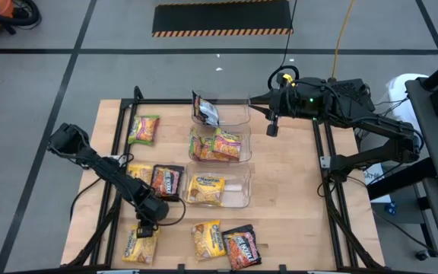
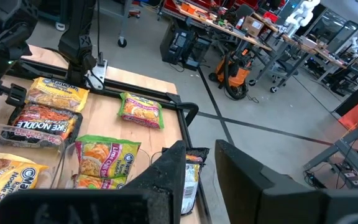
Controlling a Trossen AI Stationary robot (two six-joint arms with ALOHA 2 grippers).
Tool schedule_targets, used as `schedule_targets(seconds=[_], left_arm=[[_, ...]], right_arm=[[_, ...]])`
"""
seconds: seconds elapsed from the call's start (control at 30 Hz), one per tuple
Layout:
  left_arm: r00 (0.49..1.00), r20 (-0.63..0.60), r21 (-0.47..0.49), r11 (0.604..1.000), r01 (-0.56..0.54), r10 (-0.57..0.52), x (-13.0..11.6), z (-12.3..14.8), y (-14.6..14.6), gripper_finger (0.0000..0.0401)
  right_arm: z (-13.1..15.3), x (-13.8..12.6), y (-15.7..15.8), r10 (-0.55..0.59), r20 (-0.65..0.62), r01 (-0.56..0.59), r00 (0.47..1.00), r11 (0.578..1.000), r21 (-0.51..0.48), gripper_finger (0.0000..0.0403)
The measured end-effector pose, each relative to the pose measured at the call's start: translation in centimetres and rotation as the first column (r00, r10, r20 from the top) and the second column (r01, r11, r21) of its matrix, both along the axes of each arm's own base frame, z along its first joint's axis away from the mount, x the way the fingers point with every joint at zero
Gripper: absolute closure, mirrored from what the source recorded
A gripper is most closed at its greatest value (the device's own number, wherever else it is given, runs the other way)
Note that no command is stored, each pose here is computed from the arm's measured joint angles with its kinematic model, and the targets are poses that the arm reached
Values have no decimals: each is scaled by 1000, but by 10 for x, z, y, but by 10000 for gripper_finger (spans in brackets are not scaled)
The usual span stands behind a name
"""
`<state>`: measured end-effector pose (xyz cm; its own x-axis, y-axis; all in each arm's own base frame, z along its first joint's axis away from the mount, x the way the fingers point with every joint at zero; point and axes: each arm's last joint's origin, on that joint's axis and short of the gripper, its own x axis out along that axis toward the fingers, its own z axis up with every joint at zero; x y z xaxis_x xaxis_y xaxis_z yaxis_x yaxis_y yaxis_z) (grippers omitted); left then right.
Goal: Sort Maruchan noodles
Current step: Put the yellow noodle pack into the bottom transparent bin
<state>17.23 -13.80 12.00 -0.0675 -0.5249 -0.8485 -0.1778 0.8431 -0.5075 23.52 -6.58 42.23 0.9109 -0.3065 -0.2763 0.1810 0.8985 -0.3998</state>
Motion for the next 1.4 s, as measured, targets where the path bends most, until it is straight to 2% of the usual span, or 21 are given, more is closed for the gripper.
schedule_targets(seconds=[0.07,0.2,0.27,0.47,0.77,0.97,1.23,1.4], left_arm=[[1000,4,7,1000,-5,5,0,0,0,333],[1000,20,29,999,-17,17,0,-1,0,383],[999,14,33,999,-38,37,1,-1,0,393],[993,-17,40,993,-112,113,2,0,-1,398],[989,24,55,987,-148,147,15,15,-8,399],[992,54,40,992,-119,117,25,34,-15,400],[995,40,127,987,-99,95,30,56,-17,400],[997,61,196,979,-48,37,30,71,-20,401]], right_arm=[[0,0,0,0,0,0,1000,1000,0,321],[0,0,0,0,0,0,1000,1000,0,321],[0,0,0,0,0,0,1000,1000,0,321],[0,0,0,0,0,0,1000,1000,0,321],[0,0,0,10,-11,-10,1000,999,-34,321],[0,0,0,10,-15,-10,1000,999,-45,321],[0,0,0,8,-17,-9,1000,999,-53,321],[7,-11,-1,-95,-24,90,995,982,-169,321]])
